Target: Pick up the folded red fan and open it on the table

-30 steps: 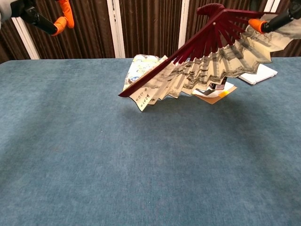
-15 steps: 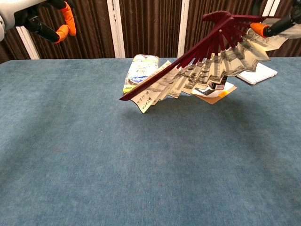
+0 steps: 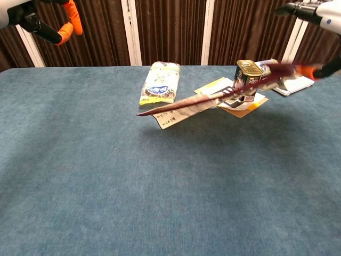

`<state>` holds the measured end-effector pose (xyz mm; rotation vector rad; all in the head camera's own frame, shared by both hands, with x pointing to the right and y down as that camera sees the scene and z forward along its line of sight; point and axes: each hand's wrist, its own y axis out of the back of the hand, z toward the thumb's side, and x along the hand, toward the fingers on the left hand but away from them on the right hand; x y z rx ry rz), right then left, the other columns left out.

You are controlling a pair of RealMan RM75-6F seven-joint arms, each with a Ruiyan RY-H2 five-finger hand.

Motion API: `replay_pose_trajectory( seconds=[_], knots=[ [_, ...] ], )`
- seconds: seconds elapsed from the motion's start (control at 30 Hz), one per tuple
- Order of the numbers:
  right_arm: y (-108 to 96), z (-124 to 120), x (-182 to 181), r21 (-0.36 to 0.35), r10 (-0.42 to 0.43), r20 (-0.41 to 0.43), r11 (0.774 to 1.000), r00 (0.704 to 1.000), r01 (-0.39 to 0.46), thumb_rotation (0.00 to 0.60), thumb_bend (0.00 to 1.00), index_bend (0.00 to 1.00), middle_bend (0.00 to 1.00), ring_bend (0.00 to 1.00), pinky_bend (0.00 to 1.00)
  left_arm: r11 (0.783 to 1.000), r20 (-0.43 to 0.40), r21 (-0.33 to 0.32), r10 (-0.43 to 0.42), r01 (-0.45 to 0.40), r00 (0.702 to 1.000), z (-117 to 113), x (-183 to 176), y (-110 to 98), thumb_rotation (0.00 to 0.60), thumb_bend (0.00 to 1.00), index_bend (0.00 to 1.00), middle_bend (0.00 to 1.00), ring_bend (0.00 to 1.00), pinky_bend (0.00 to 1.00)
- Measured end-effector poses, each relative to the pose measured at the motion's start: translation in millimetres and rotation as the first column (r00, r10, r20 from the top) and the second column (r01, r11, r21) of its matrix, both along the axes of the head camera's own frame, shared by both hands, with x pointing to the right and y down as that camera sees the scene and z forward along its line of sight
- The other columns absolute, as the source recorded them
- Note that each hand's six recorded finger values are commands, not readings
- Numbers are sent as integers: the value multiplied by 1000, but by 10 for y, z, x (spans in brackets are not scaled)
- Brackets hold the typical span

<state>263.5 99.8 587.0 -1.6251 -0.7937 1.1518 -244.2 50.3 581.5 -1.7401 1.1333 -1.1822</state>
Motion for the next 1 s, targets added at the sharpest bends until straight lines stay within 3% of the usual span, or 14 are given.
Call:
replay_pose_trajectory(
  seconds=[0.4,0.63,0.8,0.9,1.0],
  knots=[
    [191,28,29,-139,-85,-82,988,993,73,600,110,0,0,0,0,1000,4,3,2,-2,1000,-51,-73,19,600,743,521,60,0,0],
    [353,82,98,-235,-163,-155,964,974,124,600,101,0,0,0,0,1000,5,7,6,-6,1000,-85,-115,35,600,742,519,60,0,0],
    [388,90,128,-260,-209,-204,953,956,153,600,99,0,0,0,0,1000,10,11,8,-8,1000,-106,-148,41,600,730,505,56,0,0],
    [387,86,163,-268,-205,-223,953,953,142,600,98,0,0,0,0,1000,10,9,4,-4,1000,-114,-184,58,600,661,464,37,0,0],
    [391,74,219,-264,-179,-232,958,956,115,600,98,0,0,0,0,1000,7,1,-2,2,1000,-123,-241,102,600,506,355,7,0,0]
  ],
)
